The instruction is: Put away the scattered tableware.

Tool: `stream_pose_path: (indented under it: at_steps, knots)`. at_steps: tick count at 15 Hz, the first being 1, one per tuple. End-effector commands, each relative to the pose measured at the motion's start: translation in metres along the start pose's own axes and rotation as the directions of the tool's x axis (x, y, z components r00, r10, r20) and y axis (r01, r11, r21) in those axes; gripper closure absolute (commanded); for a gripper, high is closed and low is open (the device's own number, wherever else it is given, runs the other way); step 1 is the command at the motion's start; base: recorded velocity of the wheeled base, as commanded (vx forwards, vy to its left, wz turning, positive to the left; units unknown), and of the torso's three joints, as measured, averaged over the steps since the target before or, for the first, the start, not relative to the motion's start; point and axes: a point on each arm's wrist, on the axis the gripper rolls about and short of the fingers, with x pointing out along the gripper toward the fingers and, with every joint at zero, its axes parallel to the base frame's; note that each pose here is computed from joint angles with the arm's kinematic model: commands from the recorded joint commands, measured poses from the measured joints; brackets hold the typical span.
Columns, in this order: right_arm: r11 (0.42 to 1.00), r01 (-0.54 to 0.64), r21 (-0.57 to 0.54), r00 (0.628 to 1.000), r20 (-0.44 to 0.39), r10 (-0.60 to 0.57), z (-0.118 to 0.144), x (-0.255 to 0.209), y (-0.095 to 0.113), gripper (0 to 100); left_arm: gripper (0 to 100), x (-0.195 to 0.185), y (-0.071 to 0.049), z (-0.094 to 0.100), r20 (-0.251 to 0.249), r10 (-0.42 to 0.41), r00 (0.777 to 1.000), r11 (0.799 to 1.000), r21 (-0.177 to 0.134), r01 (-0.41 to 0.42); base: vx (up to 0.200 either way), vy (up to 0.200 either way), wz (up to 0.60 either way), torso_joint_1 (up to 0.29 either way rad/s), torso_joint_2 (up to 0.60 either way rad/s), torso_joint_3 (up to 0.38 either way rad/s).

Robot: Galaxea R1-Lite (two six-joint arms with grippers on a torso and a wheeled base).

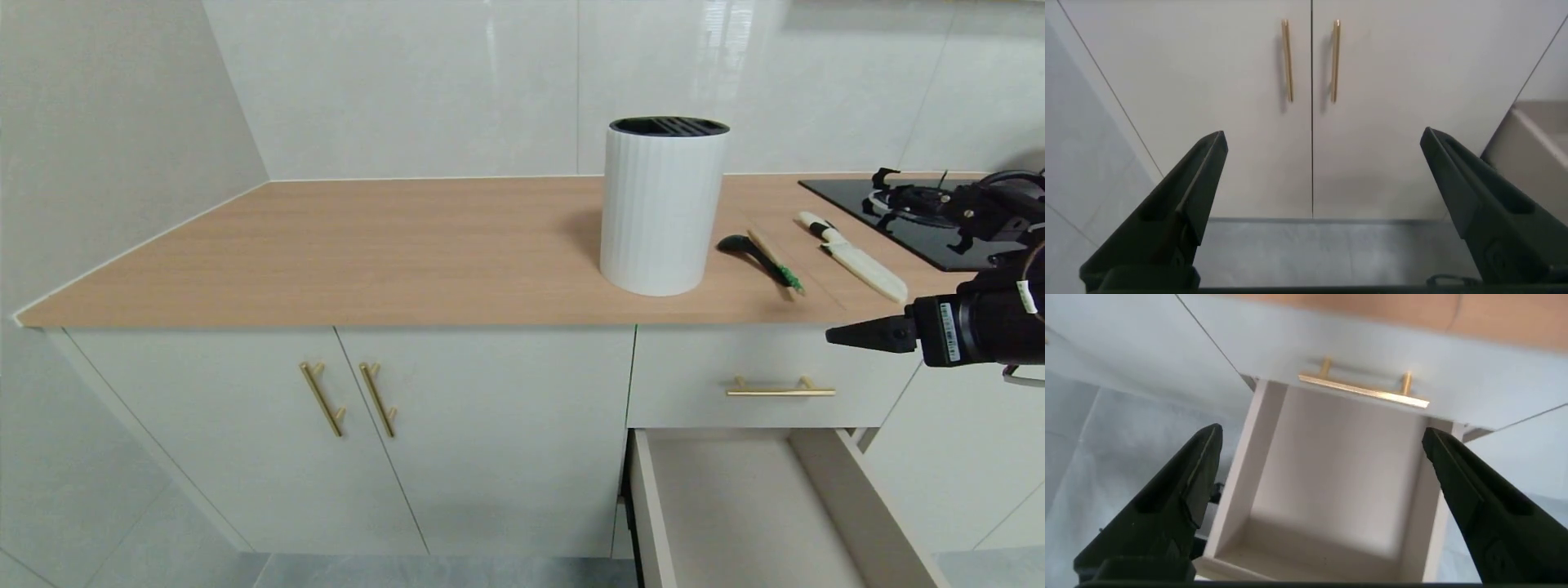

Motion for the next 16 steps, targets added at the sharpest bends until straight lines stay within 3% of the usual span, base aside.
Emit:
stream_pose_path:
  at_steps: [1, 7, 10, 14, 16]
  knots:
    - [1.000, -0.001, 0.000, 1.000, -0.009, 0.001, 0.000, 0.003, 0.000, 0, 0, 0.000, 0.000, 0.000, 0.000, 0.000, 1.000, 1.000, 0.000, 0.000, 0.000, 0.000, 0.00, 0.222, -0.48, -0.276]
    - [1.000, 0.020, 0.002, 1.000, 0.011, -0.020, 0.012, 0.017, -0.002, 0, 0, 0.000, 0.000, 0.000, 0.000, 0.000, 1.000, 1.000, 0.000, 0.000, 0.000, 0.000, 0.00, 0.134, -0.28, -0.160]
    - [0.987, 0.152, 0.041, 0.987, -0.064, -0.149, 0.032, 0.068, -0.009, 0, 0, 0.000, 0.000, 0.000, -0.002, 0.000, 1.000, 1.000, 0.000, 0.000, 0.000, 0.000, 0.00, 0.000, 0.00, 0.000]
    - [0.976, 0.204, 0.080, 0.971, -0.142, -0.191, 0.043, 0.122, -0.016, 0, 0, 0.000, 0.000, 0.000, -0.002, 0.000, 1.000, 1.000, 0.000, 0.000, 0.000, 0.000, 0.00, 0.000, 0.00, 0.000]
    - [0.965, 0.251, 0.071, 0.961, -0.141, -0.239, 0.050, 0.136, -0.014, 0, 0, 0.000, 0.000, 0.000, 0.000, 0.000, 1.000, 1.000, 0.000, 0.000, 0.000, 0.000, 0.00, 0.000, 0.00, 0.000]
